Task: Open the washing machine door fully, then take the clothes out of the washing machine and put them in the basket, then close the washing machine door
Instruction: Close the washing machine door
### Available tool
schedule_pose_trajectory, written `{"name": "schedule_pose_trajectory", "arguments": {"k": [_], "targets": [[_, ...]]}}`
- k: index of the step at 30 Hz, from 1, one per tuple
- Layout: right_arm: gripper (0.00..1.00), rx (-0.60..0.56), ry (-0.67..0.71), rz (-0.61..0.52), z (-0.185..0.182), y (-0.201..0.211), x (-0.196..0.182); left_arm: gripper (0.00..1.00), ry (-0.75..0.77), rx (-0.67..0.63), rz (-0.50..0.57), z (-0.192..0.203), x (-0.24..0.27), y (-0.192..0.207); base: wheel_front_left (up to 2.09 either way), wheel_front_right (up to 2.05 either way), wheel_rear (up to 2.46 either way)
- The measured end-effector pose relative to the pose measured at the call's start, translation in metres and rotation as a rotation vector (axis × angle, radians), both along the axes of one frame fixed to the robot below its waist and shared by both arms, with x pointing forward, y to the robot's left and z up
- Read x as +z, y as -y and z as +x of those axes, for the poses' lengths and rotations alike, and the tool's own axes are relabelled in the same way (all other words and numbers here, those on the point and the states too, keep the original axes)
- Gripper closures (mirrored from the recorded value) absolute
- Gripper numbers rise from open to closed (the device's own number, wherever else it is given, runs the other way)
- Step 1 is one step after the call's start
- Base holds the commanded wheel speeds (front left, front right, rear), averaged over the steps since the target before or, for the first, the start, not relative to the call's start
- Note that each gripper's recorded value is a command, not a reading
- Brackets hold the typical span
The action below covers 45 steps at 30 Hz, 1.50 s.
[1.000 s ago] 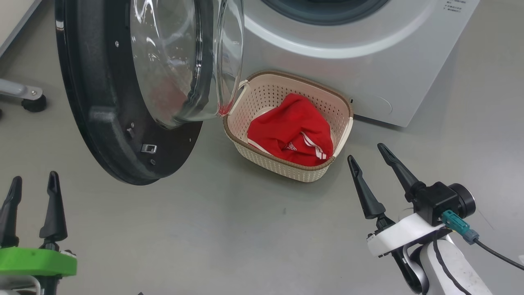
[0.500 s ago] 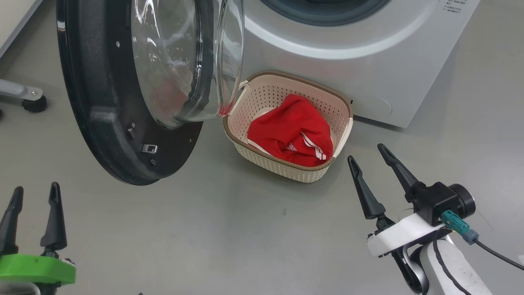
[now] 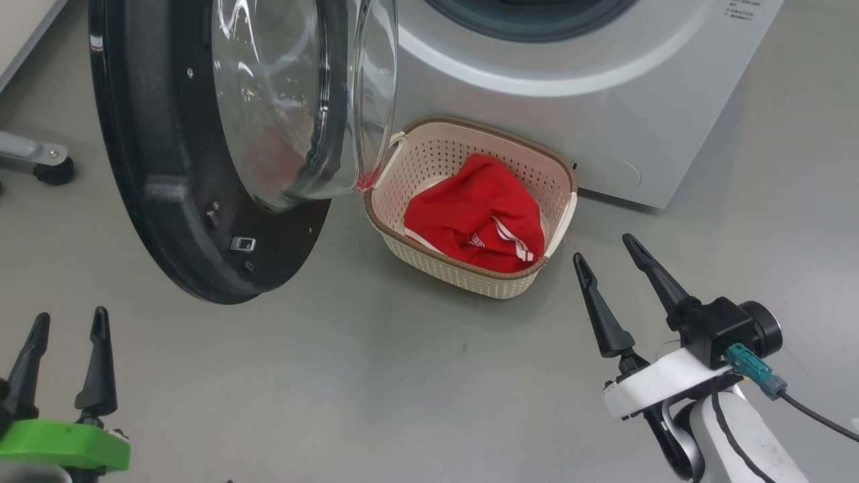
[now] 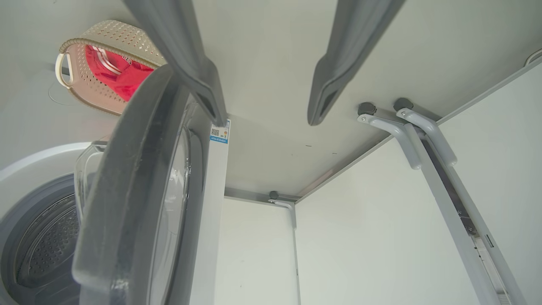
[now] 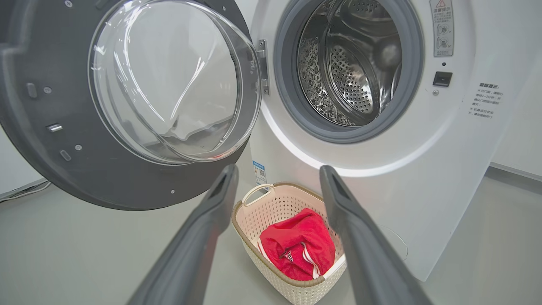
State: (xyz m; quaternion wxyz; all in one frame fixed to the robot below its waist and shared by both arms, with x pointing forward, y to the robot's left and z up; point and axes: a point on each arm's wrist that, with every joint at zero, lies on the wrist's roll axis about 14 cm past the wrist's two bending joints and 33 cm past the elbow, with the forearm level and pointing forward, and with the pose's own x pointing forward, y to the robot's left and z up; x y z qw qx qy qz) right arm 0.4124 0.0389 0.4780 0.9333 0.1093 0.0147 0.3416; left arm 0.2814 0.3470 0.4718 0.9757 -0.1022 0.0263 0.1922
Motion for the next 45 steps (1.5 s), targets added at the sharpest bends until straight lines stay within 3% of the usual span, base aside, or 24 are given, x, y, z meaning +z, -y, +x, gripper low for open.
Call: {"name": "schedule_pose_trajectory", "arguments": {"k": [33, 34, 35, 45], "targets": [[0.00, -0.001, -0.007, -0.005, -0.001, 0.000, -0.003, 0.00, 0.037, 0.001, 0.018, 0.007, 0.012, -0.005, 0.00, 0.00, 0.00], [0.00, -0.001, -0.007, -0.005, -0.001, 0.000, -0.003, 0.61, 0.036, -0.003, 0.017, 0.008, 0.012, -0.004, 0.00, 0.00, 0.00], [0.00, -0.001, -0.008, -0.006, -0.001, 0.000, -0.003, 1.00, 0.036, -0.006, 0.017, 0.008, 0.012, -0.003, 0.00, 0.00, 0.00], [0.00, 0.007, -0.007, -0.006, -0.003, -0.002, -0.003, 1.00, 0.066, -0.006, 0.024, 0.010, 0.022, -0.006, 0.00, 0.00, 0.00]]}}
